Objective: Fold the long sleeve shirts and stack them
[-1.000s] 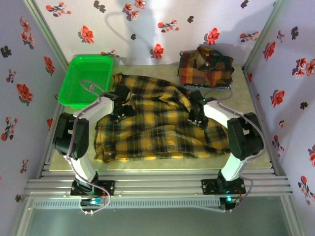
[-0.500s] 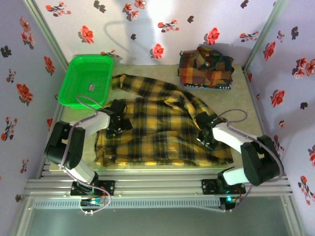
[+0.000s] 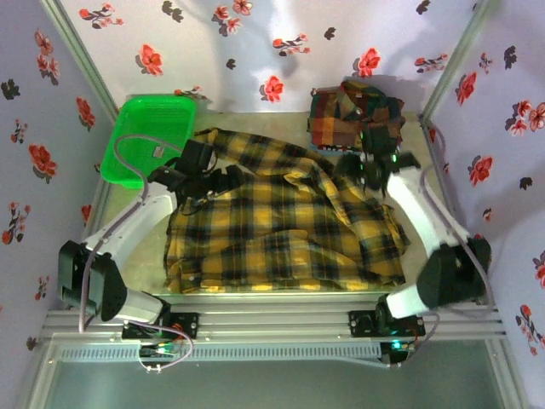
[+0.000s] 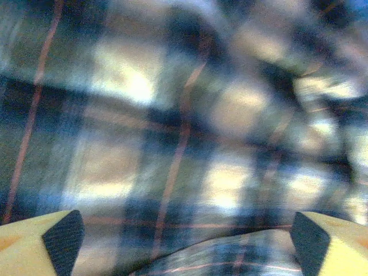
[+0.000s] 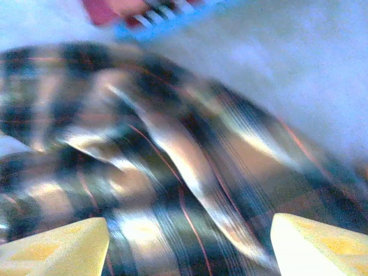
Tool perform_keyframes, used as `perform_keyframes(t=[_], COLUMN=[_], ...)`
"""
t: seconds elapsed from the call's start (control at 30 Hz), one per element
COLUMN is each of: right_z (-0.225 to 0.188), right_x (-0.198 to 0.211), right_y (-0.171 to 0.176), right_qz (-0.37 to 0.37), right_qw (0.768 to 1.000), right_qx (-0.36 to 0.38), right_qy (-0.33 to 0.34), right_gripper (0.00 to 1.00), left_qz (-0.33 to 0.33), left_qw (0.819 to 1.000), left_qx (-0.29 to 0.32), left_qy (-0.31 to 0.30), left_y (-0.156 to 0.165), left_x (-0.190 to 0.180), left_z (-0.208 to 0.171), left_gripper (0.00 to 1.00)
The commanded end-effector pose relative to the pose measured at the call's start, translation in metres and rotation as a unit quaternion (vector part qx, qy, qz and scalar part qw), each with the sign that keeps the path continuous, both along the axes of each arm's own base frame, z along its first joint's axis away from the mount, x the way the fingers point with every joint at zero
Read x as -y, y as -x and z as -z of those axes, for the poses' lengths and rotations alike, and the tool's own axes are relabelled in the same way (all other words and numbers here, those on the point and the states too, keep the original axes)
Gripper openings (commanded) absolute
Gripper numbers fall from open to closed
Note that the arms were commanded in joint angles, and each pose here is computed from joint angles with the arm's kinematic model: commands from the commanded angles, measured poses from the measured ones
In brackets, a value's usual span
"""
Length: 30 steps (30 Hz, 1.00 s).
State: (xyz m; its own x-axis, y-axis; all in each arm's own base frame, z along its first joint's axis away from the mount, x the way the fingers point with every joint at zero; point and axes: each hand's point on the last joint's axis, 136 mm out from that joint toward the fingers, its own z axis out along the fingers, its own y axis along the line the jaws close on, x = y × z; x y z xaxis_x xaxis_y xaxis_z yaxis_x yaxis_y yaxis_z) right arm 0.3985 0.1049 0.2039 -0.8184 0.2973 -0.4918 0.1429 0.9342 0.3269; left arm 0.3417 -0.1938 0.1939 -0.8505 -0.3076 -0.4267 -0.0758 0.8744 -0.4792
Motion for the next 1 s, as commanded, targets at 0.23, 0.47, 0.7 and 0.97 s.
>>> perform_keyframes(t=[0.23,0.47,0.7,0.97], right_z=[0.046,0.085,0.119,0.140], right_x=[-0.080,-0.085,-0.081,-0.061], right_y=[-0.113,-0.151,-0.155,-0.164], right_qz=[-0.233,-0.216,-0.208,-0.178], right_qw=[0.971,0.975,0.975,0.982], right_qx=[-0.025,-0.038,-0.065,-0.063], right_qy=[-0.053,-0.049,-0.038,0.028], right_gripper=[0.66,0.60,0.55,0.53], left_qz=[0.078,0.106,0.106,0.104], left_qw=[0.997,0.993,0.991,0.990], left_qx=[0.000,-0.055,-0.077,-0.098], left_qy=[-0.003,-0.017,-0.018,-0.020], left_y=[-0.027,-0.014,-0.003,0.009], left_x=[0.050,0.071,0.068,0.063], left_z=[0.031,0.077,0.097,0.117], left_gripper=[0.99,0.99,0.99,0.99])
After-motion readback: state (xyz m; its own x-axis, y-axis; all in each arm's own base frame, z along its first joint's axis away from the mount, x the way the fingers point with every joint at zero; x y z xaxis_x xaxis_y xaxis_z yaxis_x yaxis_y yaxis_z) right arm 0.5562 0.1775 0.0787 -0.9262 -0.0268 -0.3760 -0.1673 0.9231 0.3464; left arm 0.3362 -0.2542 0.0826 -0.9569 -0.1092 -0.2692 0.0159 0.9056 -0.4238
